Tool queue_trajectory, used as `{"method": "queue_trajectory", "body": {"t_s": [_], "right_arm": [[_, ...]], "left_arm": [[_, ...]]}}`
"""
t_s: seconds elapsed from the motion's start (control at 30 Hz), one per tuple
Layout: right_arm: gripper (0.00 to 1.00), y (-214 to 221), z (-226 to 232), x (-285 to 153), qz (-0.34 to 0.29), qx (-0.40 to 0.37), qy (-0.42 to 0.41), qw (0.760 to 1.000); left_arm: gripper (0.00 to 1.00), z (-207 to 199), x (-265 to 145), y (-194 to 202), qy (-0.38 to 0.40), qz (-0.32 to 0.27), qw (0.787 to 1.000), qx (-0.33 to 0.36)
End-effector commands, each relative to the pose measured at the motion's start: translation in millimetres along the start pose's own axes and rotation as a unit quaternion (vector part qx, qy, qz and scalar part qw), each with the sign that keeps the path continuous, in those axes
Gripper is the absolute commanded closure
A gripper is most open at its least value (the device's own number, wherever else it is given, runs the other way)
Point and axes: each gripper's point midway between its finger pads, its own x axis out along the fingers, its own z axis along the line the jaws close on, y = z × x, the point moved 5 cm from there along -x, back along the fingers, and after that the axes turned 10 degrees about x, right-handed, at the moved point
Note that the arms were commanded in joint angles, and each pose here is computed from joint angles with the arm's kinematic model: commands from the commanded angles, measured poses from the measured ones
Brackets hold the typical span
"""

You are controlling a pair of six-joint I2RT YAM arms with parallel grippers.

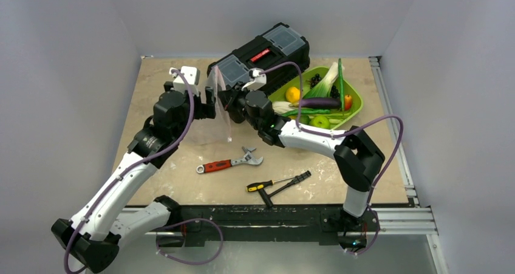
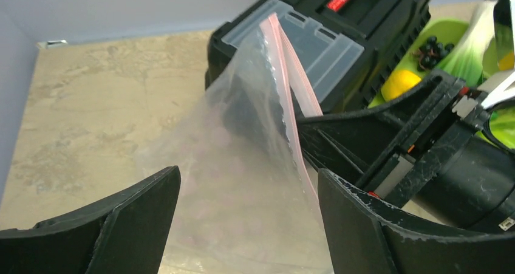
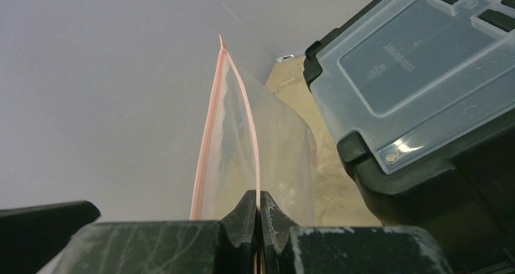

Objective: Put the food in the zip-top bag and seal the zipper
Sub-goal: Open the zipper of the food storage bag at the center of the board.

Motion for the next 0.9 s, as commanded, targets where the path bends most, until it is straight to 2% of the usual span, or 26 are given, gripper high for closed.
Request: {"method": "queue_trajectory", "body": {"t_s": [0.0, 0.27, 0.43, 0.57, 0.67, 0.87], "right_arm": [[1.0, -25.8, 30.4, -4.5, -0.046, 0.047, -0.026, 0.997], [1.0, -30.3, 41.7, -11.2, -0.045, 0.058, -0.039, 0.997], [1.0, -29.3, 46.1, -13.6, -0.042, 0.057, -0.043, 0.997], [1.0, -26.0, 47.4, -16.1, -0.036, 0.051, -0.045, 0.997], [1.0, -24.5, 47.3, -18.2, -0.037, 0.049, -0.039, 0.997], [1.0, -23.3, 47.7, -17.0, -0.037, 0.059, -0.01, 0.998]], "left_arm": [[0.18, -9.2, -1.2, -13.0, 0.041, 0.007, 0.999, -0.014], [0.28, -8.9, 9.9, -6.7, 0.032, 0.039, 0.999, 0.0], [0.16, -16.0, 11.9, -6.5, 0.057, 0.038, 0.998, -0.005], [0.15, -10.3, 15.8, -5.8, 0.029, 0.039, 0.999, -0.005], [0.22, -7.9, 19.0, -3.5, 0.017, 0.041, 0.999, 0.001], [0.49, -14.4, 29.3, 5.0, 0.033, 0.074, 0.996, 0.029]]}}
